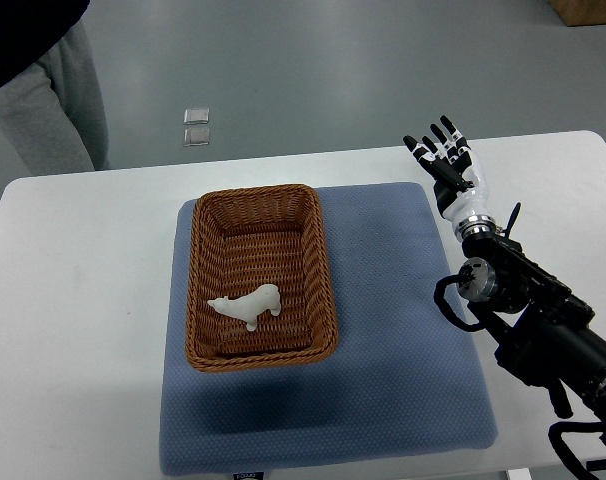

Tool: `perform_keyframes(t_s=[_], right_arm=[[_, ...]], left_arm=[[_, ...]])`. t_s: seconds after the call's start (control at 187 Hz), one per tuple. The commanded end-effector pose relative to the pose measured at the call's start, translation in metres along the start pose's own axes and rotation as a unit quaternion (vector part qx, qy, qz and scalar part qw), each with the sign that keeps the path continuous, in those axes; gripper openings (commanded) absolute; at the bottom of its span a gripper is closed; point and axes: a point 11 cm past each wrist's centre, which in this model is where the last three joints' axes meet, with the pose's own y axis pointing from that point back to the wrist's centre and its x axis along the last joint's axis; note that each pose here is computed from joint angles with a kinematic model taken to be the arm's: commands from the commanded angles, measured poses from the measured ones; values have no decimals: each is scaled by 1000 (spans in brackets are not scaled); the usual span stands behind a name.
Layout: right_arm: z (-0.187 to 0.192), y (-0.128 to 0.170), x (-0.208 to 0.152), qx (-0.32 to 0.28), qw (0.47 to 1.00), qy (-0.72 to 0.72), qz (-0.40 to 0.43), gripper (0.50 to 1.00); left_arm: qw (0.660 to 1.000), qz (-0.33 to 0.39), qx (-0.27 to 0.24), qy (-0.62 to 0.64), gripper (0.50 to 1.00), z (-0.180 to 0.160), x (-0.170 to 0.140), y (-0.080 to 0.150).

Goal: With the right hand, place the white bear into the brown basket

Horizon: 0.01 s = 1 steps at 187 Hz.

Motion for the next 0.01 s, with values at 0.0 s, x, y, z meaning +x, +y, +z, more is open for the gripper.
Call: perform_keyframes(t_s=[0.0], right_arm=[[0,0,1,3,1000,1,2,921]], left_arm=[[1000,0,0,0,1000,0,0,0]])
